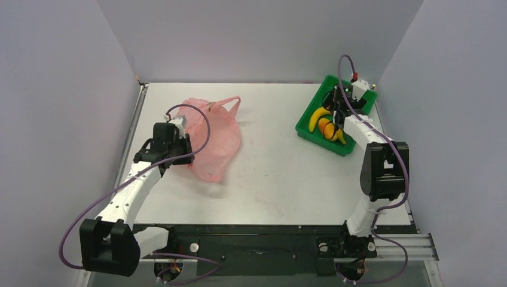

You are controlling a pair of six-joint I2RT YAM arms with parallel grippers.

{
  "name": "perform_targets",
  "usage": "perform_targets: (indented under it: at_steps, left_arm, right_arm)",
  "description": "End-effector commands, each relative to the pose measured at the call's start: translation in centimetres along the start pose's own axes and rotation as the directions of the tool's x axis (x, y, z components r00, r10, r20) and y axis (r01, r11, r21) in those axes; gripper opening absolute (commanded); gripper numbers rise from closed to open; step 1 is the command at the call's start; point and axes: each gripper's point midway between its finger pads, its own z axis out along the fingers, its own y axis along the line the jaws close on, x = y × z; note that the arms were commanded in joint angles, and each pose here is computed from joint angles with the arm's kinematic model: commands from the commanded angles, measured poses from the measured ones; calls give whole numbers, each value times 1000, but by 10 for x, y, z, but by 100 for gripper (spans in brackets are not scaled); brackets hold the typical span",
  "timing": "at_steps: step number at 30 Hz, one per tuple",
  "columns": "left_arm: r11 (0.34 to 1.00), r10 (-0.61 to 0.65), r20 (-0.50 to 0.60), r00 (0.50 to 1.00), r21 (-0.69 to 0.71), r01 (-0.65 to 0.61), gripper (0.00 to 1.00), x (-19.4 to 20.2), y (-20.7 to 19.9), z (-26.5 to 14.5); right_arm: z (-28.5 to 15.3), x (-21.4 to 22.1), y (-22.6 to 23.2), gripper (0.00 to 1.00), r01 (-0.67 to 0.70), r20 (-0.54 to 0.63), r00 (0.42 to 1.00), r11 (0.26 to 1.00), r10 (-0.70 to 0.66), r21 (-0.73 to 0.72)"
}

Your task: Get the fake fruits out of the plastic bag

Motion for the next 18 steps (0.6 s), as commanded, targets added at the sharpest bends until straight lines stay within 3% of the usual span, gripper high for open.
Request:
perform_targets:
  at_steps: [1,8,13,18]
  left_arm:
    - [999,20,115,993,40,-25,28,-23,-7,-13]
    - [995,41,227,973,81,-61,43,-38,-15,-36]
    - [988,51,399,915,113,-104,50,-57,-23,-71]
    - [985,52,514,856,113,-128,51,-66,-25,-96]
  right_arm:
    - [14,-25,-9,8,14,22,1000,999,-15,53]
    - [40,-29,-8,23,53,14,998,994,-55,98]
    - [67,-29,-12,36,47,-1,999,991,-48,126]
    - [87,-44,2,39,34,10,999,991,-35,129]
